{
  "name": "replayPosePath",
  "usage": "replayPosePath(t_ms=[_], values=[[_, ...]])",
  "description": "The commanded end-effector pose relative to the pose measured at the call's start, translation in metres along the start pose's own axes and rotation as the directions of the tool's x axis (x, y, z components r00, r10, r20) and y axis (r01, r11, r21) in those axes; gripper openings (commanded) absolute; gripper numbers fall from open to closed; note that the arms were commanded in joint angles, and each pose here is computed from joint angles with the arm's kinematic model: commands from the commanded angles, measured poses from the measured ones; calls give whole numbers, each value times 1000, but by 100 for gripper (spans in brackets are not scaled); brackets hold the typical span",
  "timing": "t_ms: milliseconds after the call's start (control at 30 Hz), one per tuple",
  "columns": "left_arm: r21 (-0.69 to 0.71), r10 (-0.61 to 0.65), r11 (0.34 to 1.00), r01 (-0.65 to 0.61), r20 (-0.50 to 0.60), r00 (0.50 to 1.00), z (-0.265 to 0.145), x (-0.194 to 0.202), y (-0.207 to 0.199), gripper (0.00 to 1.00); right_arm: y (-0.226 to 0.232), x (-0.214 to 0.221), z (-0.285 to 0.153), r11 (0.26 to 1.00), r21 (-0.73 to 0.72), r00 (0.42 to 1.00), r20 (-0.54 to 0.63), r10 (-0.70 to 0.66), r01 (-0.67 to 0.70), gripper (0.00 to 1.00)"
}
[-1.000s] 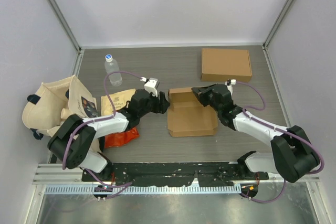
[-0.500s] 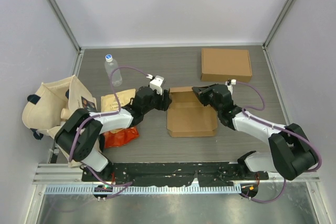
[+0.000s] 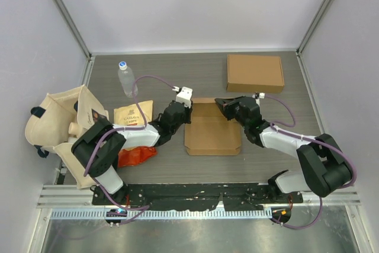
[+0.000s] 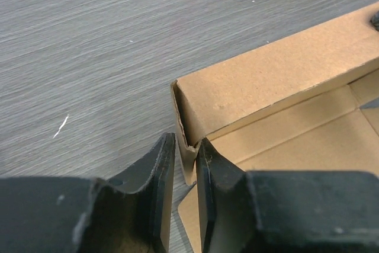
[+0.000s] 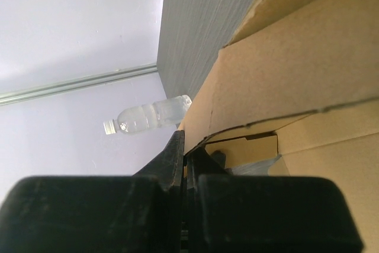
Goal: Fold the paper box
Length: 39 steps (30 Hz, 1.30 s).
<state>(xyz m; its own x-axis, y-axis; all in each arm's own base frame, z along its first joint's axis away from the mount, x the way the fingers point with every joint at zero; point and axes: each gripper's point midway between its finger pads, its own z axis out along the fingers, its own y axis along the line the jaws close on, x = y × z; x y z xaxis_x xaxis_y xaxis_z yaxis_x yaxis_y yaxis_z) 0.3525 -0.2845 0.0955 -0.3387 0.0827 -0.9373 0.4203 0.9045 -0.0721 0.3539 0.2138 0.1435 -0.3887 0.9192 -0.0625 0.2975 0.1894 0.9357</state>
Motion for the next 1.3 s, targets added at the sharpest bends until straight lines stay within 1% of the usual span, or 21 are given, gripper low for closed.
replayPosePath(t_ms=[0,133,200,233,267,300,333,433,467,500,533,633,667,767,800,833,900,933,1033,1167,1267], values=[[-135,-54,988,75,155,986,3,-41,17,22,-25,4,-3,997,70,999,-17,-27,29,1],[-164,-26,985,52,152,988,4,-37,12,19,-24,5,-5,997,46,998,-23,-62,63,1],[-195,-12,980,40,144,989,4,-35,13,12,-28,3,-7,995,59,997,-12,-79,79,1],[-255,-2,966,41,150,989,1,-34,18,8,-27,2,-8,995,57,997,-7,-79,79,1],[-299,8,954,32,131,991,0,-27,23,0,-27,3,-9,995,55,997,-6,-78,78,1],[-333,10,942,35,135,991,0,-29,24,0,-29,3,-11,996,55,997,-1,-71,71,1],[-402,21,915,37,139,990,-3,-27,30,0,-29,3,-12,997,51,998,10,-65,64,1],[-504,81,863,-15,108,991,-1,-19,29,0,-31,7,-18,999,37,999,26,-32,31,1],[-585,113,810,-40,88,990,-6,-15,39,0,-29,9,-21,999,27,999,27,-22,21,1],[-607,122,794,-49,81,989,-2,-12,38,0,-33,12,-23,999,32,1000,22,-16,15,1],[-607,121,793,-46,82,989,-2,-9,35,0,-32,14,-23,1000,25,1000,18,-3,3,1],[-529,84,848,-28,83,993,6,2,24,0,-29,18,-22,1000,12,1000,-2,3,-3,1],[-445,75,895,-39,63,995,12,8,11,0,-27,18,-22,1000,6,1000,-5,-2,2,1],[-311,47,950,-25,63,997,10,6,-6,1,-21,17,-22,1000,-8,1000,-2,-8,8,1],[-237,23,971,-6,67,998,8,-2,-16,4,-19,16,-22,1000,-12,1000,-2,-6,6,1],[-217,-2,976,15,62,998,6,-2,-17,16,-18,14,-22,1000,-12,1000,4,-3,3,1],[-149,-16,989,22,42,999,1,1,-23,25,-15,13,-23,1000,-22,1000,10,1,-1,1],[-140,-36,989,42,45,998,-5,-4,-24,37,-14,11,-23,1000,-24,1000,14,2,-2,1],[-91,-68,993,70,29,997,-17,-12,-28,50,-13,8,-23,1000,-18,1000,24,-7,7,1],[-23,-94,995,94,12,995,-36,-19,-33,61,-11,10,-22,1000,-17,1000,11,-26,26,1],[29,-148,989,148,-11,989,-51,-19,-33,65,-12,13,-22,999,-16,999,-4,-37,37,3]])
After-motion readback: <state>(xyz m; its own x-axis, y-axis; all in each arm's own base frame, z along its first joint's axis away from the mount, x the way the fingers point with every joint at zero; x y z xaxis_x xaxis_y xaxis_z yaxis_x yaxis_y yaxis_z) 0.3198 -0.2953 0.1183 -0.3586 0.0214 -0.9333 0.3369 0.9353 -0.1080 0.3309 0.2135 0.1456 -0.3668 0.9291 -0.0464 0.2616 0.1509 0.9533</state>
